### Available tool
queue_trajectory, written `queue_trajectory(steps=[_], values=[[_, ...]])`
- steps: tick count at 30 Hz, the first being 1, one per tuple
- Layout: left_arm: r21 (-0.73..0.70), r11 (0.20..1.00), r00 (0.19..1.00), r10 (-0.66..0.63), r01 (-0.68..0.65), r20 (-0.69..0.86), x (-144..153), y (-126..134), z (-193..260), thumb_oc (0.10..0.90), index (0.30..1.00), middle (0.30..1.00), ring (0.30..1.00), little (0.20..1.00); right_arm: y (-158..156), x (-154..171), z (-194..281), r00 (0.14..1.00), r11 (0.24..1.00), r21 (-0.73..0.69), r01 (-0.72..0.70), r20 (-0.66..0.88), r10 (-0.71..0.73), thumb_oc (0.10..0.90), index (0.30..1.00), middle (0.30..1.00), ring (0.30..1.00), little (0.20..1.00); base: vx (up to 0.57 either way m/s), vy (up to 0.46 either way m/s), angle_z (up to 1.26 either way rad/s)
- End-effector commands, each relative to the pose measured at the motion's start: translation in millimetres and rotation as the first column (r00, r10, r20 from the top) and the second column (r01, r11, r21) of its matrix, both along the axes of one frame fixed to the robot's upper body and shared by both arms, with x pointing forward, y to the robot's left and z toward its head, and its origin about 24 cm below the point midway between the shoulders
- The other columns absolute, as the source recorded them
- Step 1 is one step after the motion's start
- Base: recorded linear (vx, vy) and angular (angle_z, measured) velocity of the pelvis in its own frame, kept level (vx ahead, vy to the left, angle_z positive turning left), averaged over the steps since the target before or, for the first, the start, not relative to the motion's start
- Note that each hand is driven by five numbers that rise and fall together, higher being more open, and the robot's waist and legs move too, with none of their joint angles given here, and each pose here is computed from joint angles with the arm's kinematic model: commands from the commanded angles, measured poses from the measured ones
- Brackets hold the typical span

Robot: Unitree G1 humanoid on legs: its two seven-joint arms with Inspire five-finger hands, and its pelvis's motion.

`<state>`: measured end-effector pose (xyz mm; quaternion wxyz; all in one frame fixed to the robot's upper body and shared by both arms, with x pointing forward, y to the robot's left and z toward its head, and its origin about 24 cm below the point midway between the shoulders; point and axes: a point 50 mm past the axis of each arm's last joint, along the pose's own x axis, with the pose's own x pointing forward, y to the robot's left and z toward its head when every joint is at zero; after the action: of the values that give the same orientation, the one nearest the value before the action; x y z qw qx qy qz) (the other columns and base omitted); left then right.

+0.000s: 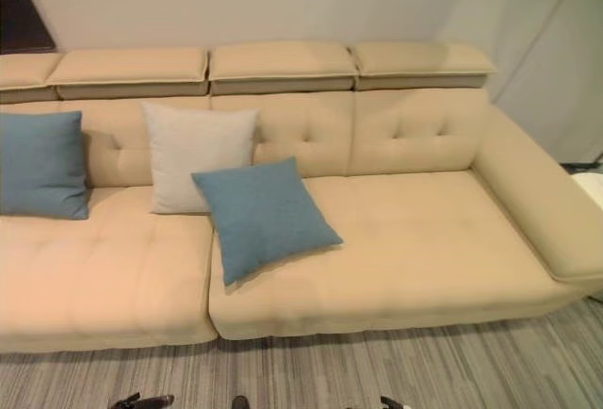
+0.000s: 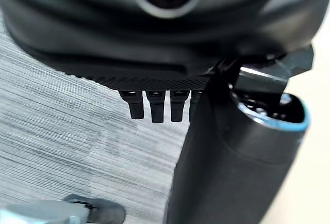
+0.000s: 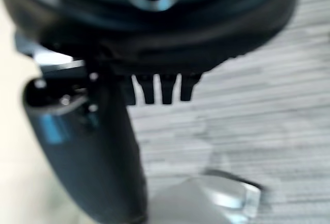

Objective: Pick up all the scattered cushions and arrange them neatly on the sofa.

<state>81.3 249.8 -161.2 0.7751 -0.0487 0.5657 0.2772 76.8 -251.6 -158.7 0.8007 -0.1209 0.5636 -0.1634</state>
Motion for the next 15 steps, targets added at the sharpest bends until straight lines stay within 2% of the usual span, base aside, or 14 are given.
queue_trajectory(steps=[1,8,15], values=[[0.048,0.998,0.999,-0.035,0.034,0.024,6.6,11.8,5.1,0.800,0.900,0.900,0.900,0.900,-13.2,-3.5,3.4,1.000,0.999,-0.038,0.024,-0.009,-0.024,0.800,0.900,0.900,0.900,0.900,0.19,-0.160,0.46],[0.093,0.993,0.992,-0.078,0.068,0.103,19.0,17.0,11.6,0.800,0.900,0.900,0.900,0.900,-18.6,0.3,7.4,0.999,0.997,-0.072,0.026,0.039,-0.023,0.800,0.900,0.900,0.900,0.900,0.13,-0.189,0.39],[0.077,0.997,0.985,-0.019,0.006,0.170,30.6,17.4,15.6,0.800,0.900,0.900,0.900,0.900,-43.2,40.8,34.0,0.975,0.987,-0.162,-0.004,0.219,0.040,0.800,0.900,0.900,0.900,0.900,0.03,-0.166,0.17]])
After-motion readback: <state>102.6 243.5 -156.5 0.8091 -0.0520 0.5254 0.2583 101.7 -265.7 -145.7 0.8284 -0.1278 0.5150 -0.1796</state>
